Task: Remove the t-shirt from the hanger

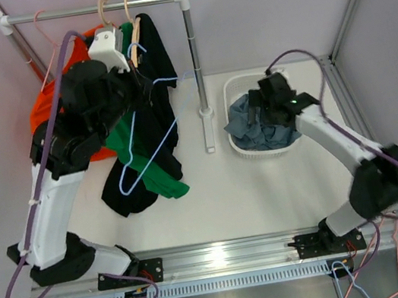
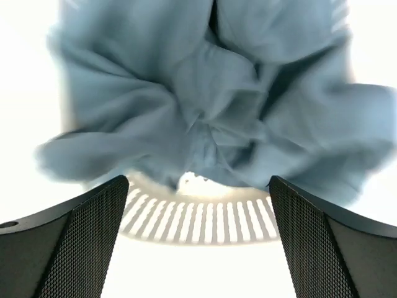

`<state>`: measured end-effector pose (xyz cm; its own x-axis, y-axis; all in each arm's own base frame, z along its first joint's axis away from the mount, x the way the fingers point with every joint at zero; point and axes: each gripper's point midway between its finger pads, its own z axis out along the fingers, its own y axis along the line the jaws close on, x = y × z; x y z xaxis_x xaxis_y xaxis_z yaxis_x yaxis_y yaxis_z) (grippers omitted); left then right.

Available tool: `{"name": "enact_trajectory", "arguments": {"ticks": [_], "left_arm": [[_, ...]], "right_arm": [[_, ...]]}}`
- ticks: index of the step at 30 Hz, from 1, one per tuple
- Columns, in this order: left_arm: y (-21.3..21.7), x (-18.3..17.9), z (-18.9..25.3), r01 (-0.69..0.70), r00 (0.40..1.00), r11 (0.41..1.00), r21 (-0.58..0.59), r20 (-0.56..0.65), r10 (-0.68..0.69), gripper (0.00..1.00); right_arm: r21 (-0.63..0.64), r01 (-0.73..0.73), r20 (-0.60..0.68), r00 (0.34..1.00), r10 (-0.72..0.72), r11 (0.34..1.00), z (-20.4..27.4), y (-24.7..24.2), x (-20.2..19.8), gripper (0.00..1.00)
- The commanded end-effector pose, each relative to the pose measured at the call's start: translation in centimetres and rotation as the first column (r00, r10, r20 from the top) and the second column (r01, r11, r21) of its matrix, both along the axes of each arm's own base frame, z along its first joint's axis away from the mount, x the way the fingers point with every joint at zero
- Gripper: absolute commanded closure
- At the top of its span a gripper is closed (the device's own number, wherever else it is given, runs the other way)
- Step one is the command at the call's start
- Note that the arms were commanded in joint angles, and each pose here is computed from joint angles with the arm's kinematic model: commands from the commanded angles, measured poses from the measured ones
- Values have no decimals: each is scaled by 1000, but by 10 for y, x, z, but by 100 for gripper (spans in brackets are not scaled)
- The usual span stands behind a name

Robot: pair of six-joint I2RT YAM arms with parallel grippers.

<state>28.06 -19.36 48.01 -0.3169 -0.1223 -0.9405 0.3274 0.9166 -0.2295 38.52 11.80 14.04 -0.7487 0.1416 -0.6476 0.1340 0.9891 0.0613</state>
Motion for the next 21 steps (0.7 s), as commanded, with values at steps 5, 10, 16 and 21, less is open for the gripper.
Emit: {"name": "enact_trajectory", "arguments": {"ticks": [5, 10, 16, 21], "left_arm": [[11, 60, -13, -121, 992, 988, 99, -20, 124, 99], [5, 111, -23, -178, 984, 981, 83, 4, 178, 99], [1, 147, 0, -243, 964, 968, 67, 127, 234, 99], [1, 155, 31, -255, 941, 966, 26, 237, 242, 99]], "right_arm": [[144, -2, 499, 864, -71, 990, 192, -23, -36, 1], [179, -41, 587, 806, -74, 983, 221, -31, -62, 1], [181, -77, 604, 795, -49, 980, 224, -30, -72, 1], [171, -96, 622, 782, -31, 981, 227, -29, -74, 1]]}}
